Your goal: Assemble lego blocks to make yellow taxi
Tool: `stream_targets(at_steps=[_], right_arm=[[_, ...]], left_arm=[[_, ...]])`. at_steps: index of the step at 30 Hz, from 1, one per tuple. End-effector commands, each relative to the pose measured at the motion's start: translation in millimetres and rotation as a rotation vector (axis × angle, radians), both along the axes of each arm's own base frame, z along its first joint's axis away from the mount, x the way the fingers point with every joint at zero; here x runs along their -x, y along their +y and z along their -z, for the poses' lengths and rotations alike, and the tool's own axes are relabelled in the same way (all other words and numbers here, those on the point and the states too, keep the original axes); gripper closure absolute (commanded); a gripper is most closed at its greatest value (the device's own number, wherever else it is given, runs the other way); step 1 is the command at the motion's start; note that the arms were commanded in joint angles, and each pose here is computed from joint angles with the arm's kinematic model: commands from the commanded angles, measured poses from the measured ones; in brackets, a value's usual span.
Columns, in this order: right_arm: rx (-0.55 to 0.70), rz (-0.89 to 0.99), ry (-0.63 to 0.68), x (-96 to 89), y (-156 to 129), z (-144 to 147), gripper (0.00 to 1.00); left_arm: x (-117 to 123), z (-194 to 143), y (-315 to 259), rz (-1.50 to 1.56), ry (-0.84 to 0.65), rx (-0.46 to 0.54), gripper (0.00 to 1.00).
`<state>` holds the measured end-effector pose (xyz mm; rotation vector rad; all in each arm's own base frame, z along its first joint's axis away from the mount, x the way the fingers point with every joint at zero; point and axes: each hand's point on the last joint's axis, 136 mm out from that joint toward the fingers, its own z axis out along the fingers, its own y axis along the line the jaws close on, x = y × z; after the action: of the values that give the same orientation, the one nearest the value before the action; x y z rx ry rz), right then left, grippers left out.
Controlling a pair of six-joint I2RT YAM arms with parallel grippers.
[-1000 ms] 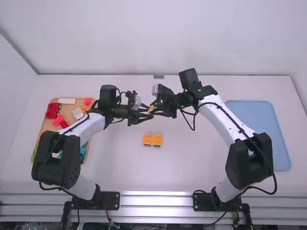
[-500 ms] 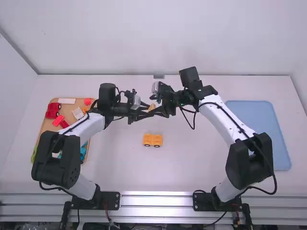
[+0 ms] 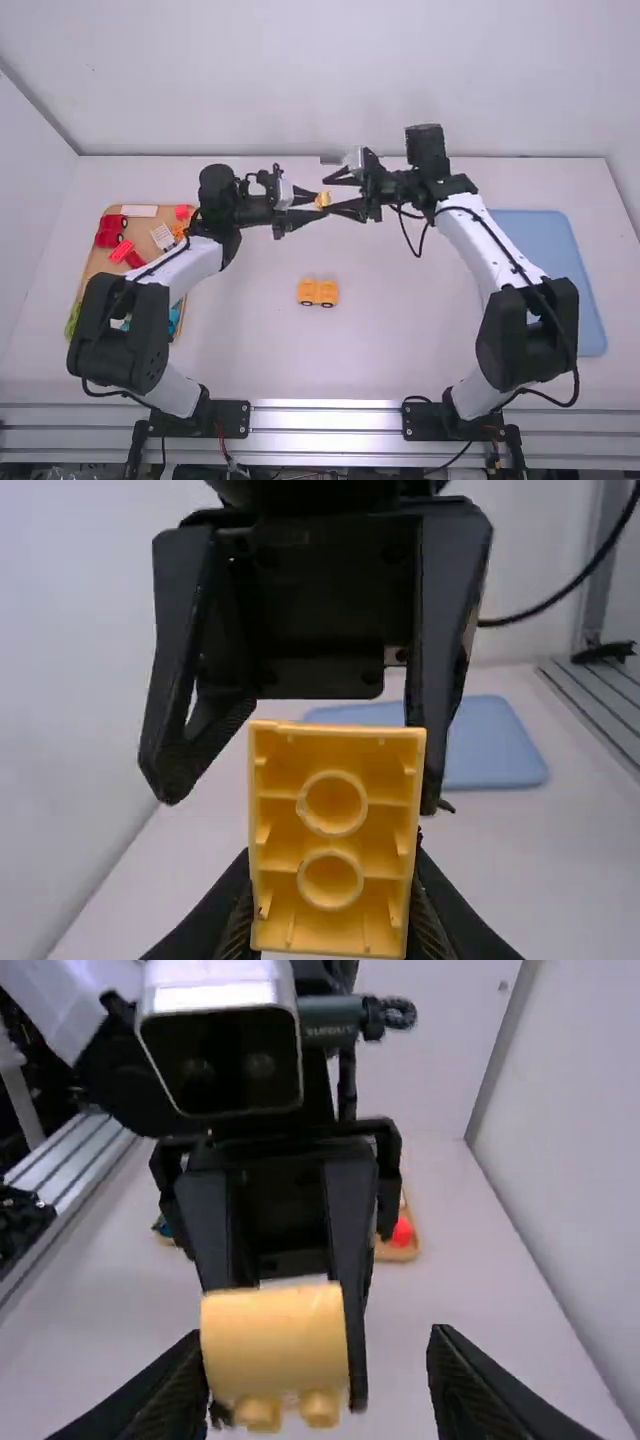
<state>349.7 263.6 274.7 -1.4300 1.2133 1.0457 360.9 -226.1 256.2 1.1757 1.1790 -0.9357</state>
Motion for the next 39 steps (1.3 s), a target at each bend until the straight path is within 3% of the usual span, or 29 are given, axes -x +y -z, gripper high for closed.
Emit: stream_targets(at_steps=[1,9,39], right_arm=[[-0.038,-0.026,0.02,6.1,3.4,-23.2,0.48],[-0.052,-0.041,-0.003,7.4,3.8,-26.3,0.58],[-0.092,-0.047,-0.024,2.1,-3.1,-39.5,0.66]], left_arm=[[-1.4,-5.2,-5.9,-0.014,0.065,0.022,0.98],[-12.1,-13.9,-2.2,-0.076,0.102,0.058,0.98],[-12.7,-26.9,-2.9,-0.084,0.05,0.087,0.98]])
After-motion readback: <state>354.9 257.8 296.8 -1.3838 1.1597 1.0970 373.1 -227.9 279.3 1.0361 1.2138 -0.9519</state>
